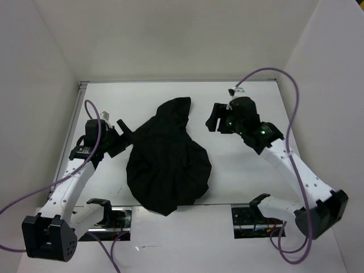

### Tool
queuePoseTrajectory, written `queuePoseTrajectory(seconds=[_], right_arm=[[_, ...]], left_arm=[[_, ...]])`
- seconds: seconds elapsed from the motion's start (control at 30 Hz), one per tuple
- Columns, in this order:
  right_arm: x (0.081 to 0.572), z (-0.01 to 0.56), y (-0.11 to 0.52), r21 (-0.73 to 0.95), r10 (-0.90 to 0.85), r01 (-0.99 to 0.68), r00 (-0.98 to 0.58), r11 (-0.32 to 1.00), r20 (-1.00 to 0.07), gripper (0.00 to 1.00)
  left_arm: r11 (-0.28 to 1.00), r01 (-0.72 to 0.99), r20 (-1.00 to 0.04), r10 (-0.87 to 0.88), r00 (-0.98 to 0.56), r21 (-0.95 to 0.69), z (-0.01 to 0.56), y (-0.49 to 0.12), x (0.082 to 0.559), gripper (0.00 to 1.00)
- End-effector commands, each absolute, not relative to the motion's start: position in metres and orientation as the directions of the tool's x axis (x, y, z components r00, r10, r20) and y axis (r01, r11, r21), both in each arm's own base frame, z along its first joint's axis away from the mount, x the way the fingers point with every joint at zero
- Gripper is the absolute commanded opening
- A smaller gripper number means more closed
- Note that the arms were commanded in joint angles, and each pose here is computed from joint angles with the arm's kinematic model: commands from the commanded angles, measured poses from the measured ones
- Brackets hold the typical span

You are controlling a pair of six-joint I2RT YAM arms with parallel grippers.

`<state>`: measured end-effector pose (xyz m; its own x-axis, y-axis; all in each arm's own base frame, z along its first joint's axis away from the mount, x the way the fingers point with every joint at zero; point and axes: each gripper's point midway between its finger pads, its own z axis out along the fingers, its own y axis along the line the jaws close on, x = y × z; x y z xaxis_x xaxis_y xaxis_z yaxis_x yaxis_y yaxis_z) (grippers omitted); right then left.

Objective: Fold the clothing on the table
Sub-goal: Grab the skirt from the pile

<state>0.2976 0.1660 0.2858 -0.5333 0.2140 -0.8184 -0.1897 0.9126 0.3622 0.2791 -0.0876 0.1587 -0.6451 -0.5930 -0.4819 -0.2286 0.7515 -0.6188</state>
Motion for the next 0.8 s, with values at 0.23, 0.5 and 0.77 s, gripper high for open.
queuePoseTrajectory(seconds=[0.23,0.5,0.77], right_arm=[[0.304,0.235,0.228,0.502,0.153,-0.315,-0.709,0.806,-0.689,0.73],[0.296,0.143,0.271,0.583,-0.031,-0.344,-0.878,0.736,-0.478,0.61],[0.302,0.101,0.289,0.614,-0.083,-0.333,-0.913,0.716,-0.399,0.58]], left_arm=[[0.725,-0.513,-0.355,-0.679,-0.643,-0.459,0.120,-0.066,0.351,0.43],[0.727,-0.529,-0.347,-0.680,-0.646,-0.438,0.117,-0.065,0.367,0.55],[0.728,-0.515,-0.382,-0.680,-0.626,-0.453,0.128,-0.060,0.365,0.58]])
